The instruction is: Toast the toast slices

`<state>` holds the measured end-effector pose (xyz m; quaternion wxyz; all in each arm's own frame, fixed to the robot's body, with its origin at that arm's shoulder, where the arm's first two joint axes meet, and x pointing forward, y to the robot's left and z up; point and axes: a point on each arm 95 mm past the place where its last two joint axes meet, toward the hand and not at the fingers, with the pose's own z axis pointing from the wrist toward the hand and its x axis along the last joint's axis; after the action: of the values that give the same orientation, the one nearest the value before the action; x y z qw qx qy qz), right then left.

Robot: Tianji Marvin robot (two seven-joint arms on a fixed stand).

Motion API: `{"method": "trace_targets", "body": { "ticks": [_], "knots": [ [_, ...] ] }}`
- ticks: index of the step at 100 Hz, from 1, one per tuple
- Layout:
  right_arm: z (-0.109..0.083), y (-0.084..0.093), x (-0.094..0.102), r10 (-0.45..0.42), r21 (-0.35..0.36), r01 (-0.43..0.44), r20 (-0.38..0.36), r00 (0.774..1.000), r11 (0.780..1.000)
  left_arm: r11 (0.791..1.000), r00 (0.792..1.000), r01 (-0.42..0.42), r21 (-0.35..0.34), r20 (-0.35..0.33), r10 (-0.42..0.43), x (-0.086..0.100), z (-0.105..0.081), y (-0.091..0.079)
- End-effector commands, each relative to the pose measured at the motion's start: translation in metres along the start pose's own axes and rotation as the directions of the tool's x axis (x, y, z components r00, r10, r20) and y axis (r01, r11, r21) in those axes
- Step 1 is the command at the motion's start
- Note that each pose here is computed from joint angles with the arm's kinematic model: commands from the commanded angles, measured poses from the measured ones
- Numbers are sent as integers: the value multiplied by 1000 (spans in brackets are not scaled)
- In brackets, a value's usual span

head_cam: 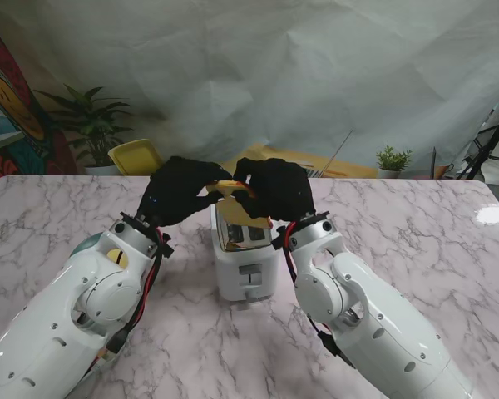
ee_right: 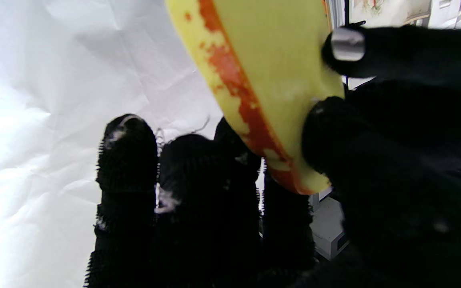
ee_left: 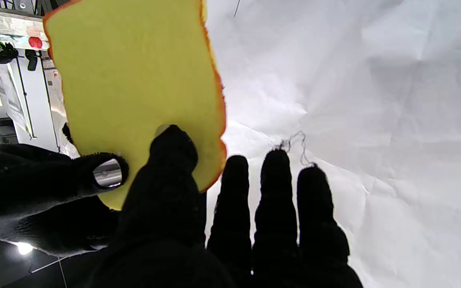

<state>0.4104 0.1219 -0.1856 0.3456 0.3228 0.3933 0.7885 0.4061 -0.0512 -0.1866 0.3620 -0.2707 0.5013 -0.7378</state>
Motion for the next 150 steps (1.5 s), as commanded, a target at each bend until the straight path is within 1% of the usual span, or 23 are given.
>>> {"method": "trace_targets", "body": {
  "ticks": [1,8,17,26,33,41,52,77,94,106,119,128,139,143,150],
  "knots": [
    [1,7,0,0,-18,0,9,1000,1000,1000,1000,-8,-10,8,8,-2,1,0],
    [1,11,0,9,-22,-9,17,1000,1000,1000,1000,-16,-8,16,16,-5,0,-1],
    [1,16,0,16,-27,-16,32,999,1000,999,999,-45,-23,25,45,-10,-3,-6],
    [1,21,0,33,-35,-31,54,998,999,999,997,-42,-30,56,43,-16,-8,-8],
    [1,25,1,32,-31,-30,64,997,999,998,997,-53,-33,61,55,-21,-12,-11],
    [1,29,1,36,-31,-34,79,996,999,998,997,-56,-40,41,58,-26,-17,-14],
    [1,31,1,38,-39,-33,110,993,999,998,999,-33,-47,2,33,-31,-26,-16],
    [5,35,0,30,-51,-21,179,983,998,991,998,-46,-128,-42,41,-37,-50,-20],
    [7,39,0,-8,-66,23,209,978,998,982,997,-57,-181,-65,46,-42,-62,-19],
    [12,42,2,-24,-91,46,232,972,995,978,997,-46,-203,-78,31,-44,-66,-20],
    [17,39,4,-30,-111,61,261,965,992,974,995,-18,-224,-99,-4,-44,-63,-23],
    [19,36,4,-36,-118,71,274,961,990,966,992,1,-260,-124,-35,-43,-59,-29],
    [20,33,2,-46,-126,85,289,956,988,949,985,-11,-315,-166,-44,-39,-56,-41],
    [21,32,1,-50,-130,92,295,954,987,941,983,-12,-338,-179,-52,-39,-55,-45],
    [21,31,0,-54,-134,99,306,951,986,921,979,-13,-390,-194,-68,-37,-55,-51]
  ]
}}
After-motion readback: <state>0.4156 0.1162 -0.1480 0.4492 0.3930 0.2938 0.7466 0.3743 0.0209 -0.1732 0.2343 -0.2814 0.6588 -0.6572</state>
